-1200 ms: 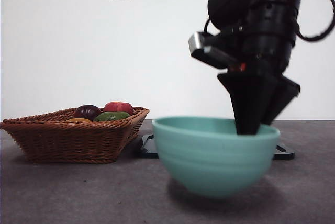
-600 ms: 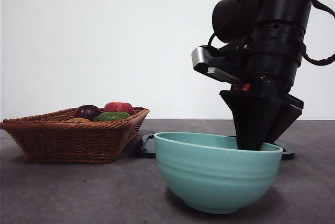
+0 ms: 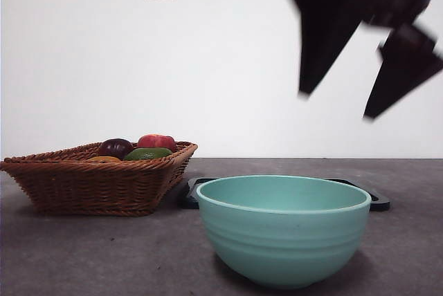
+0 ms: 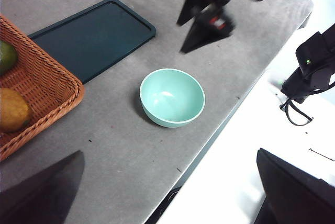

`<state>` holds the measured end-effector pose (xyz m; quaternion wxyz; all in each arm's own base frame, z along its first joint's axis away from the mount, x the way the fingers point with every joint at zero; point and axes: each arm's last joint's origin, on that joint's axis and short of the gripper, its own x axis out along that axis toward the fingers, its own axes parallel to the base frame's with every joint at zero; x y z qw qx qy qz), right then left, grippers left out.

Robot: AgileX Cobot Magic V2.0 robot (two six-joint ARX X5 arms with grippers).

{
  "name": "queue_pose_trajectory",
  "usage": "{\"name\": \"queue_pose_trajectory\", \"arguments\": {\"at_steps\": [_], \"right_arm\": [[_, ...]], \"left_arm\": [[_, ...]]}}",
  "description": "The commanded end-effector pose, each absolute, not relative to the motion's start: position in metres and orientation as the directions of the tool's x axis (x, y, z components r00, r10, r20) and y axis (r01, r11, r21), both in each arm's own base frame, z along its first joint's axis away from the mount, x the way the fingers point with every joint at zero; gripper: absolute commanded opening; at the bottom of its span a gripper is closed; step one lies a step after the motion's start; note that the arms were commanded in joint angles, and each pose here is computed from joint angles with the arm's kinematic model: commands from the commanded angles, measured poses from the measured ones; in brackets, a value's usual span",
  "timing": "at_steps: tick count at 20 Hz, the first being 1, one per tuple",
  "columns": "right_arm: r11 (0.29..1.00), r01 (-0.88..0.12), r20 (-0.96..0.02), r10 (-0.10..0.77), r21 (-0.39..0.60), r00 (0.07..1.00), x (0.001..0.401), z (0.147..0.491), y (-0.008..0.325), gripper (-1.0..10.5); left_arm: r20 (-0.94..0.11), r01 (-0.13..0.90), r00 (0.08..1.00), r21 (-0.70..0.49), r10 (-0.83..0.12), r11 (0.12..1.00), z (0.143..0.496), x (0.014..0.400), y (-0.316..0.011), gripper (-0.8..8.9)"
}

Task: Pick up the wifruite, put it on the bowl, pick up the plate, put it on desk

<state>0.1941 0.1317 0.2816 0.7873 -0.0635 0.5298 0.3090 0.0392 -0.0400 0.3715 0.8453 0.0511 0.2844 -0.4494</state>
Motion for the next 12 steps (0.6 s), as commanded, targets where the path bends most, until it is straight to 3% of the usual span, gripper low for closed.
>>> {"name": "queue_pose_trajectory", "arguments": {"at_steps": [1,6,12], "right_arm": [[0.808,-0.546,-0.836,0.446,0.223,0.318,0.171,0.307,0.118,6.2],[0.78,-0.585,-0.708,0.541,0.222,0.453,0.104,0.348,0.075,6.2],[0.765,-0.596,-0.548,0.615,0.242,0.567,0.039,0.363,0.032,6.2]], "left_arm": [[-0.51,0.801,0.432,-0.162,-0.744,0.577,0.375,0.039,-0.04,5.27],[-0.51,0.801,0.432,-0.162,-0.744,0.577,0.375,0.039,-0.04,5.27],[-0.502,0.802,0.436,-0.159,-0.747,0.576,0.376,0.039,-0.041,5.27]]}}
